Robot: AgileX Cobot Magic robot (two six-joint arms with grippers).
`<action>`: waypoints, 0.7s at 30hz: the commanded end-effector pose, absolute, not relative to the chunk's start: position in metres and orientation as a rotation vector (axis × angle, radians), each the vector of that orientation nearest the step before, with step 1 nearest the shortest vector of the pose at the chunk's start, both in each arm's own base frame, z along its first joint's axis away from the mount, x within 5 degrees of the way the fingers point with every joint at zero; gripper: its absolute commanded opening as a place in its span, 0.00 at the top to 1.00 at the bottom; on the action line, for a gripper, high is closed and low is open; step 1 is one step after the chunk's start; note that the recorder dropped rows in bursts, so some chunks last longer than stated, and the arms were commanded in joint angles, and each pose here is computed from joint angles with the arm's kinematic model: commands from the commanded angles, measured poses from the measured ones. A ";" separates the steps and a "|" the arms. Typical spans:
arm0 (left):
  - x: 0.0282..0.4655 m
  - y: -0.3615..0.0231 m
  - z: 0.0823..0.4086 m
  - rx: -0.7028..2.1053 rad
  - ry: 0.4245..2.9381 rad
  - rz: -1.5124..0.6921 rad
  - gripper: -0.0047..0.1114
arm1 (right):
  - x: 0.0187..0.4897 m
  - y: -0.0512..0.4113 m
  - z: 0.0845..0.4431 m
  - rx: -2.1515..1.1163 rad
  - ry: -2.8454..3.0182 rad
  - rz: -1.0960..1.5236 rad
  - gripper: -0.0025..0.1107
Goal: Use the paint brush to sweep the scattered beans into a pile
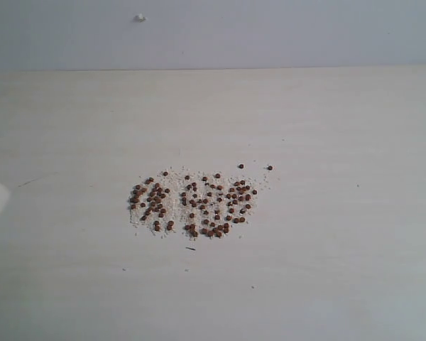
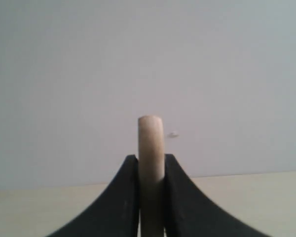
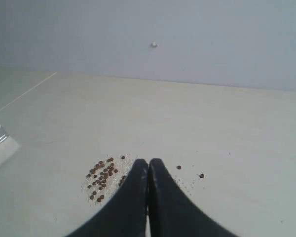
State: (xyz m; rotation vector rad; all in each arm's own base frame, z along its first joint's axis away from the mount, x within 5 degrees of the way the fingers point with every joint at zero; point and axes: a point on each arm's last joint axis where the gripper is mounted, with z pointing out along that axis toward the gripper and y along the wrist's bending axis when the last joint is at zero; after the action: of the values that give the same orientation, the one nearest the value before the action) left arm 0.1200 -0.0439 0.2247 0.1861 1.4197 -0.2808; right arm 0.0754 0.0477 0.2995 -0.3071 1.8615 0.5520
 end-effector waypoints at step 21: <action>0.192 -0.082 0.236 0.079 1.496 -0.419 0.96 | 0.075 0.048 0.299 -0.310 1.858 0.555 0.98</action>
State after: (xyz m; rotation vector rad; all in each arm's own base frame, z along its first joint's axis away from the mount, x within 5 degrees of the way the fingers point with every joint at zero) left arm 0.1815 -0.0879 0.2349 0.1930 1.5486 -0.4831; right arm 0.0754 0.0477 0.2995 -0.3071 1.8615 0.5520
